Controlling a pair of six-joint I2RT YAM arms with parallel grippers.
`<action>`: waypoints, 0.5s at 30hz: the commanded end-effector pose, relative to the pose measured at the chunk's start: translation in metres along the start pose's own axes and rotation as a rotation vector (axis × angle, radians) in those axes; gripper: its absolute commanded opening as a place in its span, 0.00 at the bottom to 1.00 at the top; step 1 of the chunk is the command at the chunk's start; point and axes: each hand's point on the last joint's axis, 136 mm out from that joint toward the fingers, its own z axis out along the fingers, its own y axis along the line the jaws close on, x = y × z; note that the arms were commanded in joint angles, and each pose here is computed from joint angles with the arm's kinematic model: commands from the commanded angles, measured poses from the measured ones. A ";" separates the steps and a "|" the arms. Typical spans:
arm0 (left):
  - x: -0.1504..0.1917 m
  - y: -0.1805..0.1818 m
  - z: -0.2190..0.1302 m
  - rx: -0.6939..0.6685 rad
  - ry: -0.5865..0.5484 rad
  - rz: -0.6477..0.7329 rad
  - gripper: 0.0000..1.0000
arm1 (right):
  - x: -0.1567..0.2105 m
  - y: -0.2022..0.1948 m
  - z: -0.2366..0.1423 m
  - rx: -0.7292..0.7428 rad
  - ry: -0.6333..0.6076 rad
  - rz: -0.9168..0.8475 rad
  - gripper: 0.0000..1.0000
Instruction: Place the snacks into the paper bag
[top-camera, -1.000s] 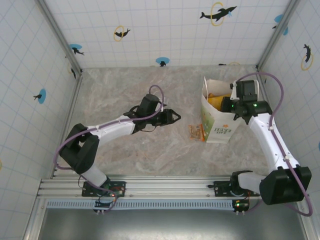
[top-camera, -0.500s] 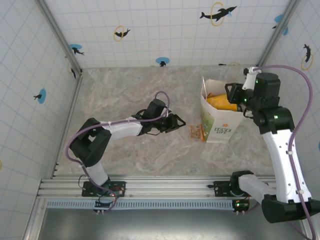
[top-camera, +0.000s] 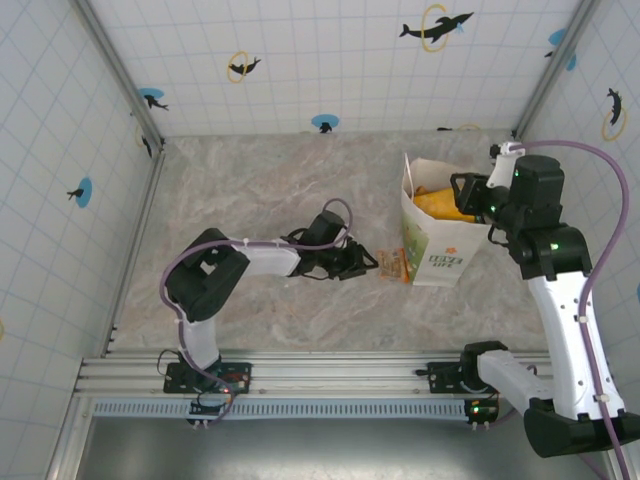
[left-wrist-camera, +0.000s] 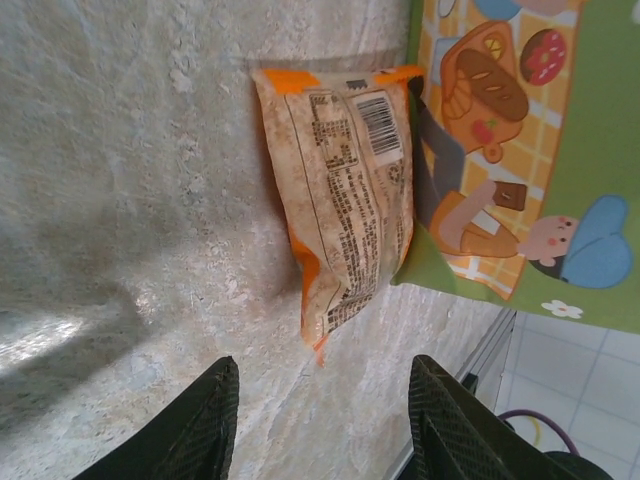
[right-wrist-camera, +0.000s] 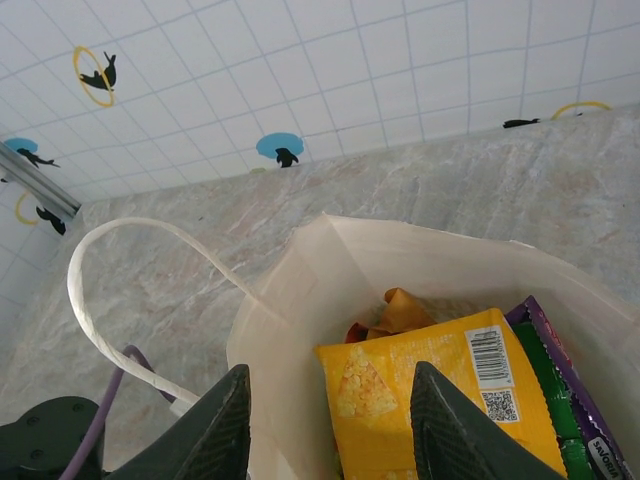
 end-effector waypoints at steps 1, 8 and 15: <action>0.001 -0.015 0.010 0.041 0.020 0.003 0.47 | 0.001 0.001 -0.001 -0.012 -0.007 0.002 0.45; 0.002 -0.012 0.022 0.041 0.028 -0.002 0.46 | 0.002 0.005 0.000 -0.038 -0.004 0.008 0.45; -0.001 -0.010 0.036 0.041 0.038 0.001 0.43 | 0.004 0.008 -0.003 -0.052 0.000 0.008 0.45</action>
